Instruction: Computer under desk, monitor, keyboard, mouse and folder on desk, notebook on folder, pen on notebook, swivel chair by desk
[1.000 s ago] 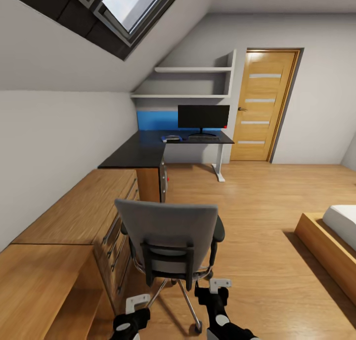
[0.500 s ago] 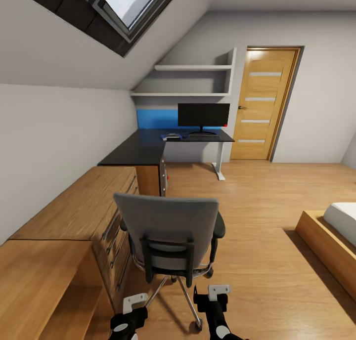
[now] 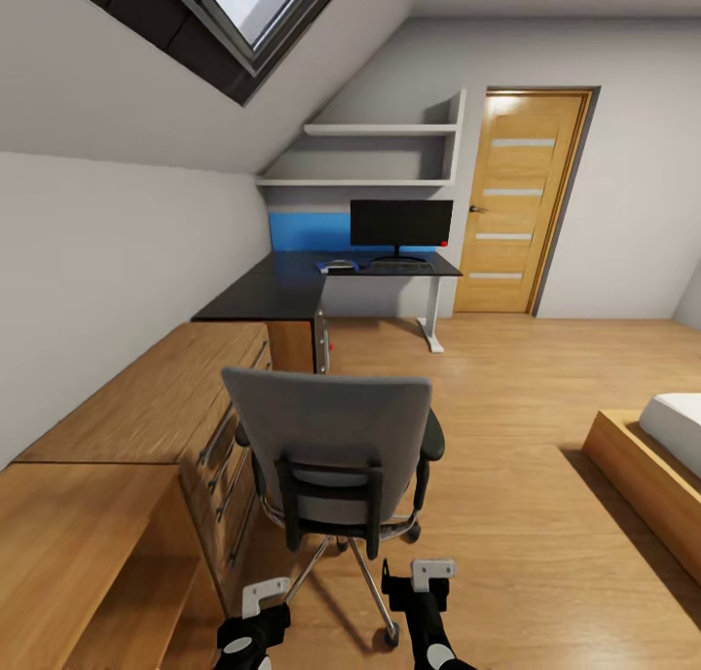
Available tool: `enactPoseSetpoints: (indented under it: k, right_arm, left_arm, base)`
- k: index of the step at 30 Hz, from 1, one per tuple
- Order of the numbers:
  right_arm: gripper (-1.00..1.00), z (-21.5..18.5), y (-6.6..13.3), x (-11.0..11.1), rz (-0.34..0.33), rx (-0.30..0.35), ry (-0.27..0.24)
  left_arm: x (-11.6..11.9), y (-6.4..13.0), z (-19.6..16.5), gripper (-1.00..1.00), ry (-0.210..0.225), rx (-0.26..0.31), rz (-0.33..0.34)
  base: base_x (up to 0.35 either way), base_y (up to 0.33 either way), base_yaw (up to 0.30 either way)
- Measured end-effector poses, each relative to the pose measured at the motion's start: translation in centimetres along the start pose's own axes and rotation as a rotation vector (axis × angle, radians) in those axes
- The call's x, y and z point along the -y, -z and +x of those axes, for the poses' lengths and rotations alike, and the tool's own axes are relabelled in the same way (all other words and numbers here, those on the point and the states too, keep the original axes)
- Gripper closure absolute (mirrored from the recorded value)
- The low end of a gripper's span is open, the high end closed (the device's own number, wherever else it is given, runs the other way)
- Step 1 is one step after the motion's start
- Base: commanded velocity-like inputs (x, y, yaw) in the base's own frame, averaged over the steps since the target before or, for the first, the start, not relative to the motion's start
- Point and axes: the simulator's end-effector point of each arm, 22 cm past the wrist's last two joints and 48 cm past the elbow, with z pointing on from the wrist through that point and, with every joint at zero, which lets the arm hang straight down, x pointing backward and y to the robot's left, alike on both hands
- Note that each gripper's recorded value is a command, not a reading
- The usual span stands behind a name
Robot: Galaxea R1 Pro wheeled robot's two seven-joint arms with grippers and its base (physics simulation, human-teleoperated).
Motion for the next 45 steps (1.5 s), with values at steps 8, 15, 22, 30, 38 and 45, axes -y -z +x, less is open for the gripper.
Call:
enactPoseSetpoints:
  k: [8,15,22,30,38,45]
  right_arm:
    - [-1.00,1.4,-0.6,0.2,0.003,0.002,0.000]
    - [-1.00,2.7,-1.0,0.2,0.003,0.004,0.000]
    - [-1.00,4.1,-1.5,0.2,0.003,0.004,0.001]
    - [-1.00,5.9,-1.9,0.4,0.007,-0.002,0.006]
    - [-1.00,7.6,-2.4,0.5,0.009,-0.003,0.007]
    - [-1.00,9.0,-2.9,0.6,0.009,-0.003,0.007]
  left_arm:
    - [0.0,-1.1,1.1,-1.00,-0.001,0.001,0.000]
    - [-0.1,-2.0,2.1,-1.00,0.000,0.001,0.000]
    - [-0.1,-3.0,3.2,-1.00,0.000,0.001,0.000]
    - [-0.2,-4.1,4.4,-1.00,0.001,0.003,0.000]
    - [-0.3,-5.1,4.7,-1.00,0.015,0.043,-0.001]
    - [-0.3,-6.1,5.8,-1.00,0.017,0.047,-0.001]
  base:
    - [0.000,0.000,0.000]
    - [0.000,0.000,0.000]
    - [0.000,0.000,0.000]
    - [0.000,0.000,0.000]
    - [0.000,0.000,0.000]
    - [0.000,0.000,0.000]
